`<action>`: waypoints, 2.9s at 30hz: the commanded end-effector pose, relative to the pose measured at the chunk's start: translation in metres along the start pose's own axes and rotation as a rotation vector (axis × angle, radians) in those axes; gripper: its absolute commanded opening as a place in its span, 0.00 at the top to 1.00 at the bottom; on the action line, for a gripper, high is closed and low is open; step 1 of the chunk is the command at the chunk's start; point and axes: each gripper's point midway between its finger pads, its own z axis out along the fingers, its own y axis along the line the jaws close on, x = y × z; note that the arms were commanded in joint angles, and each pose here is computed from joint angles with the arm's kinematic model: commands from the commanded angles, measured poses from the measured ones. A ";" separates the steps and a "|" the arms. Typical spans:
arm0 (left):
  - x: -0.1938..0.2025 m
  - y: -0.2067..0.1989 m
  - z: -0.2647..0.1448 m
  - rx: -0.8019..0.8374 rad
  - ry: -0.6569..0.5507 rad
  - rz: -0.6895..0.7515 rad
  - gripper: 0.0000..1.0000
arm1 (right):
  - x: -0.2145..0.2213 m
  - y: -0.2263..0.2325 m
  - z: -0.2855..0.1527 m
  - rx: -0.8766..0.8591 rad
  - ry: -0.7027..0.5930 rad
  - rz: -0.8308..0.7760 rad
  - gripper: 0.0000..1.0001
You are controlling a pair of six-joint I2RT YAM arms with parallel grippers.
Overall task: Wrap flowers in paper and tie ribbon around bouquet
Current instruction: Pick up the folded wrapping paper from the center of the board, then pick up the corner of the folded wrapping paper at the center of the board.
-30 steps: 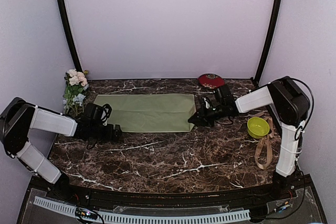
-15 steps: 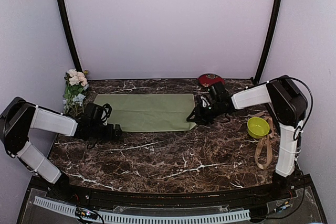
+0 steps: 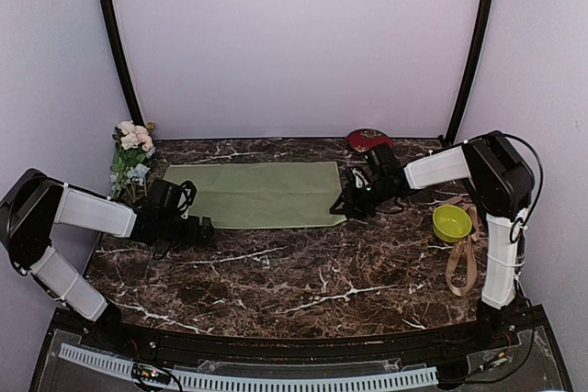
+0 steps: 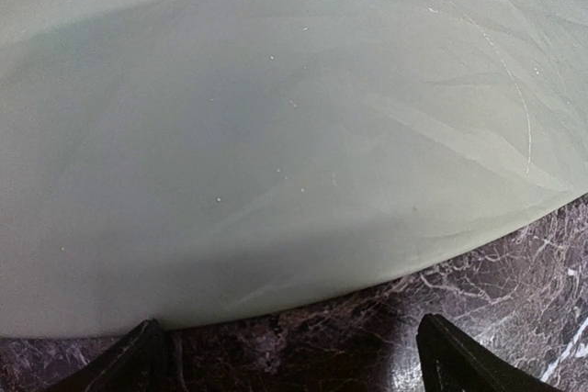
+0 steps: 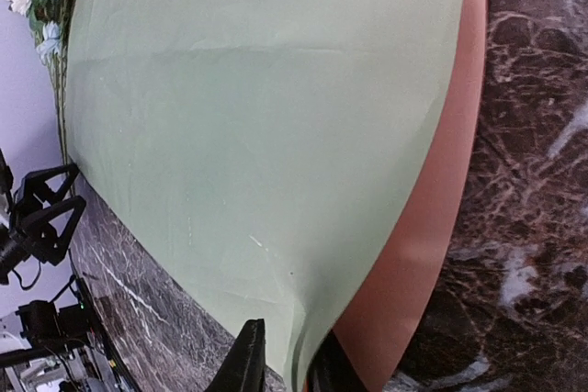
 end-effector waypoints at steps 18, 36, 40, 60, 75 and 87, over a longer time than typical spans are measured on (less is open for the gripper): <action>-0.017 -0.030 0.031 0.082 0.051 0.014 0.08 | 0.034 0.081 -0.096 0.262 -0.277 -0.664 1.00; -0.167 -0.083 0.044 0.328 -0.210 0.065 0.07 | 0.187 0.127 -0.083 0.744 -0.121 -1.653 1.00; -0.183 -0.067 0.006 0.326 -0.237 0.034 0.07 | 0.186 0.133 -0.073 0.739 -0.130 -1.732 1.00; -0.136 -0.317 -0.115 0.844 -0.110 0.274 0.01 | 0.202 0.123 -0.040 0.737 -0.019 -1.820 1.00; -0.116 -0.315 -0.082 0.727 -0.063 0.297 0.56 | 0.201 0.122 -0.041 0.755 -0.029 -1.824 1.00; -0.110 -0.293 -0.114 0.695 -0.205 0.416 1.00 | 0.172 0.201 -0.136 0.308 -0.351 -1.401 0.03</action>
